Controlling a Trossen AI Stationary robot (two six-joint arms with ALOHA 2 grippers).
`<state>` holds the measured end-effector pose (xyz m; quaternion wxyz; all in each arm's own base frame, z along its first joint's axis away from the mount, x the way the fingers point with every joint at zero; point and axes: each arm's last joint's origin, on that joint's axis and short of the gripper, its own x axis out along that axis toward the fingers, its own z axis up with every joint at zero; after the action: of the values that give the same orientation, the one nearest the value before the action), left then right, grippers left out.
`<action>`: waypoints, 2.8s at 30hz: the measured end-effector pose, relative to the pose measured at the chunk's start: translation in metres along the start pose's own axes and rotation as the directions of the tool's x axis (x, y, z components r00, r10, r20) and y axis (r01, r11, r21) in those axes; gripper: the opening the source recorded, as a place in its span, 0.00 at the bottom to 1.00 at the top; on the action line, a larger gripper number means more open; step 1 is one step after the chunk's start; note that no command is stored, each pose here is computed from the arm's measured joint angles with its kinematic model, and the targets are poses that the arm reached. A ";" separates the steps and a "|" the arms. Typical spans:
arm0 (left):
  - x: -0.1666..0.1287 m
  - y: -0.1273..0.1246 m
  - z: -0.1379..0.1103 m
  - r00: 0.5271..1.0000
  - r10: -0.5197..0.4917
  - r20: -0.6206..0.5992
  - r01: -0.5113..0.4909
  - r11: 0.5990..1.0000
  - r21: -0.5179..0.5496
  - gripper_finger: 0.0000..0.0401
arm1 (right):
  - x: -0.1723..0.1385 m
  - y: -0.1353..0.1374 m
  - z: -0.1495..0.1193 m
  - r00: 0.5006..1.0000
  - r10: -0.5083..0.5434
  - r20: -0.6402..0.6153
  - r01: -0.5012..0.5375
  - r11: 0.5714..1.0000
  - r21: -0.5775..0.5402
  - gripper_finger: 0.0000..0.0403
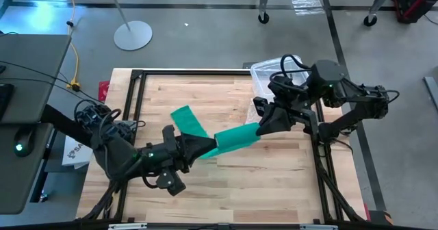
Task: Roll bandage
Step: Roll the green bandage
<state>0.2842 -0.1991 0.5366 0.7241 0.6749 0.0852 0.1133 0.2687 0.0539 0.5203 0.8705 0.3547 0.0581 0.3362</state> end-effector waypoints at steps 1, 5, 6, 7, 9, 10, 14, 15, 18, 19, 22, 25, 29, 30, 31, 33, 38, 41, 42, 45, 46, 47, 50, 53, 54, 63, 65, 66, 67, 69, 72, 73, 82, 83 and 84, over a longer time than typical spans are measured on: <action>-0.001 0.000 0.001 1.000 0.000 0.003 0.000 1.000 0.000 0.23 | 0.000 0.000 0.000 1.000 0.000 0.000 0.000 1.000 -0.001 0.00; -0.001 0.000 0.001 1.000 -0.001 0.004 0.001 1.000 0.001 0.23 | 0.000 -0.001 -0.001 1.000 -0.007 -0.007 0.007 1.000 0.003 0.00; -0.001 0.000 0.001 1.000 -0.001 0.005 0.001 1.000 0.001 0.23 | 0.000 -0.001 -0.001 1.000 -0.013 -0.013 0.013 1.000 0.008 0.00; -0.002 0.000 0.002 1.000 -0.001 0.008 0.001 1.000 0.001 0.23 | 0.000 -0.002 -0.002 1.000 -0.018 -0.018 0.018 1.000 0.012 0.00; -0.004 0.000 0.003 1.000 -0.001 0.014 0.001 1.000 -0.001 0.23 | 0.000 -0.003 -0.003 0.999 -0.029 -0.026 0.029 0.999 0.019 0.00; -0.004 0.000 0.003 1.000 -0.002 0.014 0.002 1.000 0.001 0.23 | 0.001 -0.004 -0.003 0.999 -0.029 -0.026 0.029 0.999 0.020 0.00; -0.004 -0.002 0.003 1.000 -0.014 0.014 0.014 1.000 0.011 0.23 | 0.001 -0.004 -0.003 0.999 -0.029 -0.026 0.030 0.999 0.020 0.00; -0.004 -0.004 0.003 1.000 -0.024 0.013 0.023 0.999 0.024 0.23 | 0.001 -0.004 -0.003 0.999 -0.030 -0.026 0.030 0.999 0.020 0.00; -0.004 -0.008 0.002 0.999 -0.051 0.009 0.050 0.997 0.063 0.23 | 0.001 -0.004 -0.003 0.999 -0.032 -0.028 0.032 0.999 0.025 0.00; -0.003 -0.008 0.002 0.998 -0.055 0.009 0.054 0.996 0.070 0.23 | 0.001 -0.004 -0.003 0.999 -0.032 -0.028 0.032 0.999 0.025 0.00; 0.000 -0.009 0.000 0.998 -0.061 0.009 0.060 0.995 0.077 0.23 | 0.001 -0.004 -0.003 0.999 -0.033 -0.030 0.034 0.999 0.027 0.00; 0.003 -0.009 -0.003 0.998 -0.061 -0.004 0.061 0.995 0.078 0.23 | 0.002 -0.006 -0.004 0.999 -0.037 -0.033 0.038 0.999 0.034 0.00; 0.006 -0.009 -0.005 0.998 -0.061 -0.013 0.062 0.995 0.076 0.23 | 0.004 -0.008 -0.004 0.998 -0.041 -0.038 0.042 0.998 0.039 0.00; 0.006 -0.009 -0.006 0.998 -0.062 -0.011 0.063 0.995 0.074 0.23 | 0.004 -0.008 -0.004 0.998 -0.040 -0.038 0.042 0.998 0.039 0.00; 0.007 -0.010 -0.005 0.998 -0.063 -0.010 0.064 0.996 0.070 0.23 | 0.004 -0.008 -0.004 0.998 -0.041 -0.038 0.042 0.998 0.039 0.00; 0.008 -0.011 -0.004 0.998 -0.065 -0.011 0.066 0.996 0.066 0.21 | 0.004 -0.008 -0.005 0.998 -0.039 -0.039 0.041 0.998 0.038 0.00; 0.014 -0.021 0.005 0.997 -0.079 -0.013 0.079 0.995 0.059 0.13 | 0.004 -0.008 -0.005 0.998 -0.035 -0.048 0.037 0.998 0.042 0.00; 0.018 -0.027 0.010 0.996 -0.090 -0.018 0.091 0.994 0.055 0.06 | 0.003 -0.008 -0.006 0.998 -0.037 -0.055 0.039 0.998 0.045 0.01; 0.018 -0.029 0.011 0.996 -0.092 -0.022 0.093 0.995 0.048 0.04 | 0.003 -0.008 -0.006 0.998 -0.039 -0.057 0.042 0.998 0.047 0.02; 0.016 -0.029 0.013 0.995 -0.088 -0.040 0.089 0.996 0.017 0.02 | 0.003 -0.009 -0.006 0.997 -0.049 -0.051 0.051 0.997 0.050 0.06; 0.016 -0.029 0.013 0.995 -0.086 -0.051 0.086 0.996 0.010 0.02 | 0.004 -0.009 -0.006 0.997 -0.052 -0.049 0.055 0.997 0.058 0.08; 0.014 -0.029 0.013 0.995 -0.082 -0.065 0.083 0.997 0.006 0.02 | 0.004 -0.009 -0.006 0.997 -0.054 -0.048 0.057 0.996 0.066 0.11; 0.012 -0.027 0.012 0.992 -0.069 -0.110 0.069 0.998 -0.007 0.02 | 0.003 -0.011 -0.005 0.997 -0.068 -0.045 0.071 0.995 0.074 0.21; 0.008 -0.021 0.012 0.988 -0.040 -0.148 0.034 0.998 -0.046 0.01 | 0.000 -0.014 -0.005 0.994 -0.095 -0.052 0.098 0.993 0.060 0.32; 0.007 -0.020 0.012 0.986 -0.033 -0.161 0.025 0.998 -0.051 0.01 | 0.000 -0.015 -0.005 0.993 -0.106 -0.059 0.109 0.993 0.046 0.35; 0.001 -0.011 0.012 0.975 0.009 -0.221 -0.042 0.989 -0.142 0.01 | -0.003 -0.025 -0.014 0.967 -0.226 -0.120 0.220 0.974 -0.061 0.46; -0.001 -0.009 0.010 0.973 0.011 -0.229 -0.048 0.987 -0.155 0.01 | -0.005 -0.026 -0.012 0.967 -0.229 -0.111 0.223 0.973 -0.064 0.46; -0.001 -0.008 0.010 0.974 0.012 -0.228 -0.049 0.986 -0.157 0.01 | -0.008 -0.024 -0.011 0.968 -0.229 -0.103 0.223 0.973 -0.067 0.46; -0.001 -0.008 0.010 0.974 0.011 -0.228 -0.048 0.987 -0.156 0.01 | -0.011 -0.022 -0.009 0.969 -0.229 -0.093 0.223 0.972 -0.067 0.46; -0.002 -0.010 0.012 0.975 0.007 -0.220 -0.041 0.988 -0.149 0.01 | -0.019 -0.016 -0.005 0.973 -0.222 -0.064 0.217 0.973 -0.079 0.46; -0.002 -0.010 0.012 0.976 0.007 -0.220 -0.041 0.988 -0.151 0.01 | -0.026 -0.011 -0.001 0.974 -0.221 -0.042 0.216 0.972 -0.090 0.46; -0.002 -0.010 0.012 0.975 0.010 -0.220 -0.046 0.986 -0.159 0.01 | -0.028 -0.010 -0.001 0.975 -0.219 -0.038 0.214 0.972 -0.101 0.46; -0.002 0.001 0.011 0.968 0.057 -0.244 -0.136 0.937 -0.321 0.01 | -0.005 -0.013 -0.011 0.953 -0.301 0.035 0.297 0.906 -0.302 0.46; -0.002 0.003 0.011 0.967 0.062 -0.245 -0.144 0.932 -0.333 0.01 | -0.001 -0.012 -0.011 0.958 -0.283 0.048 0.283 0.904 -0.320 0.46; -0.002 0.004 0.011 0.967 0.066 -0.246 -0.151 0.926 -0.345 0.01 | 0.003 -0.011 -0.010 0.963 -0.262 0.062 0.268 0.903 -0.336 0.46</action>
<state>0.2849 -0.2101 0.5411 0.8135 0.5164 0.1082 0.2446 0.2734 0.0558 0.5056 0.9566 0.1901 0.0397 0.2171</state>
